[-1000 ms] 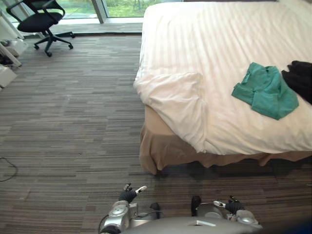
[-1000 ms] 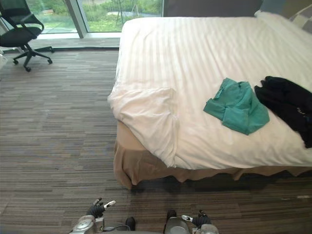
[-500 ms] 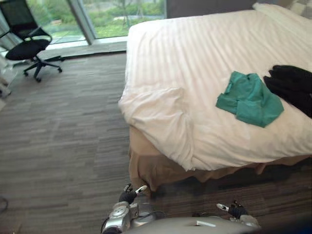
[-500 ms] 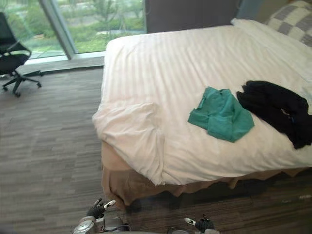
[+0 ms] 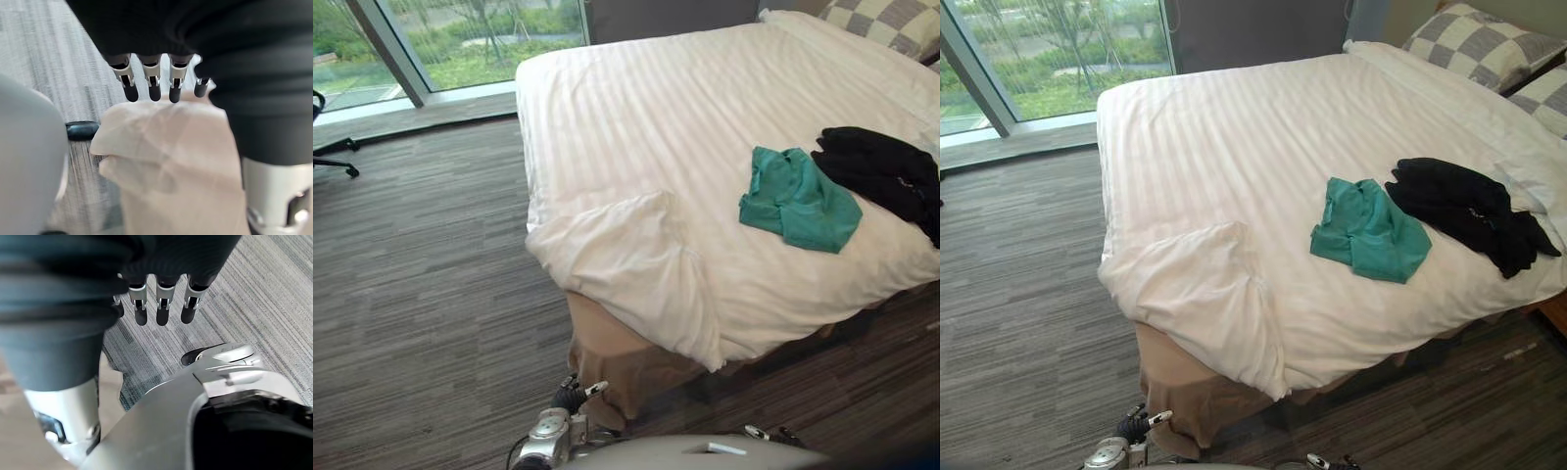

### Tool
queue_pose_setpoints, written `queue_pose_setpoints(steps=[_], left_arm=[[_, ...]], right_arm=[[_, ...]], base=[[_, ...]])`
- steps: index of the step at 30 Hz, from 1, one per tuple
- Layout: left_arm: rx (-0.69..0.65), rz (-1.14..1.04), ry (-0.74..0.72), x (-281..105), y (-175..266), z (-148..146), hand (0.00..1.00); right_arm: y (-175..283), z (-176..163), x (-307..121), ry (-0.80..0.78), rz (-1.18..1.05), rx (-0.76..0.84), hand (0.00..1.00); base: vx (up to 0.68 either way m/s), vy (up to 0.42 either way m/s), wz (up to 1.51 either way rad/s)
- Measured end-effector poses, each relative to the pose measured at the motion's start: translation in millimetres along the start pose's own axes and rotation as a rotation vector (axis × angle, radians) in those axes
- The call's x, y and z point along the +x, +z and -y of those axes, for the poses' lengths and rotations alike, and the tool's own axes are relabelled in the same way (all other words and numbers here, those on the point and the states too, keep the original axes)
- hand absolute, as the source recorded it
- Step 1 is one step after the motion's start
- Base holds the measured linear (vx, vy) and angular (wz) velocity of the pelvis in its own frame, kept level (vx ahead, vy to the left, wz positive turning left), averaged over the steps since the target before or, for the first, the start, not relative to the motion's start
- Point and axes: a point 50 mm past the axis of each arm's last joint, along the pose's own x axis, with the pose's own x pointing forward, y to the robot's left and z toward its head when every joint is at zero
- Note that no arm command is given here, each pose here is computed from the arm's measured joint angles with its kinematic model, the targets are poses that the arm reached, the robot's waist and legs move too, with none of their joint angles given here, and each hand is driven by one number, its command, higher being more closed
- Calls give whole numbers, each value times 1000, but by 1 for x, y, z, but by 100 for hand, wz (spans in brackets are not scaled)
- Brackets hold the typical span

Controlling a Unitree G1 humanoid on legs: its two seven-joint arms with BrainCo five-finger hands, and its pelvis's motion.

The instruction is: Tidy the bed and pick cloth on bed and put in laundry

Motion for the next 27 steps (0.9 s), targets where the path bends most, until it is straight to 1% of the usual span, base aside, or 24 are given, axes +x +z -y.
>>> queue_pose_setpoints(steps=[1,2,4,5,7,8,10,11,12,13,14,16,17,18,20,21,22,23,24,25,26,27], left_arm=[[-83,-6,25,0,-1,-4,0],[-117,-8,36,0,-1,-5,0],[-323,1,129,1,2,-19,0],[-352,5,144,1,3,-22,0],[-545,27,234,0,6,-38,0],[-581,33,248,0,8,-41,0],[-708,57,321,-1,11,-59,0],[-729,61,331,-1,12,-62,0],[-792,75,368,-2,16,-71,0],[-815,81,380,-2,17,-74,0],[-858,110,423,-4,22,-90,0],[-882,147,466,-7,30,-106,0],[-899,193,513,-11,42,-126,0],[-904,207,527,-12,45,-131,0],[-906,353,570,-24,84,-165,0],[-886,395,579,-27,96,-173,0],[-844,475,606,-37,120,-189,0],[-819,508,618,-41,130,-195,0],[-766,624,640,-56,162,-207,0],[-694,725,640,-69,191,-212,0],[-661,761,642,-74,201,-213,0],[-537,863,652,-90,231,-211,0]], right_arm=[[-1,5,0,-18,-6,11,0],[-1,6,0,-24,-9,16,0],[0,9,1,-40,-14,18,0],[1,9,1,-42,-13,19,0],[5,9,3,-47,-19,23,0],[5,9,3,-48,-19,25,0],[6,7,3,-44,-20,26,0],[5,7,3,-44,-21,26,0],[5,7,3,-46,-27,29,0],[3,8,3,-48,-34,32,0],[0,8,2,-51,-49,34,0],[-1,8,2,-51,-55,33,0],[-1,8,2,-54,-54,33,0],[-1,8,2,-54,-54,33,0],[-1,7,2,-52,-54,34,0],[-1,7,2,-52,-54,34,0],[-2,7,2,-50,-55,35,0],[-2,7,2,-50,-55,36,0],[-3,7,2,-53,-58,42,0],[0,7,2,-53,-47,46,0],[1,7,2,-53,-42,46,0],[6,7,3,-50,-20,48,0]], base=[[6,-64,17],[-1,-74,26],[-27,-86,22],[-68,-91,10],[-94,-79,7],[-97,-65,1],[-105,-69,-1],[-117,-76,14],[-71,-46,18],[-117,-71,25],[-82,-51,17],[-60,-53,14],[-18,-41,8],[3,-44,6],[39,-32,6],[63,-40,10],[63,-34,7],[93,-42,3],[131,-50,2],[111,-43,4],[111,-43,6],[92,-32,10]])
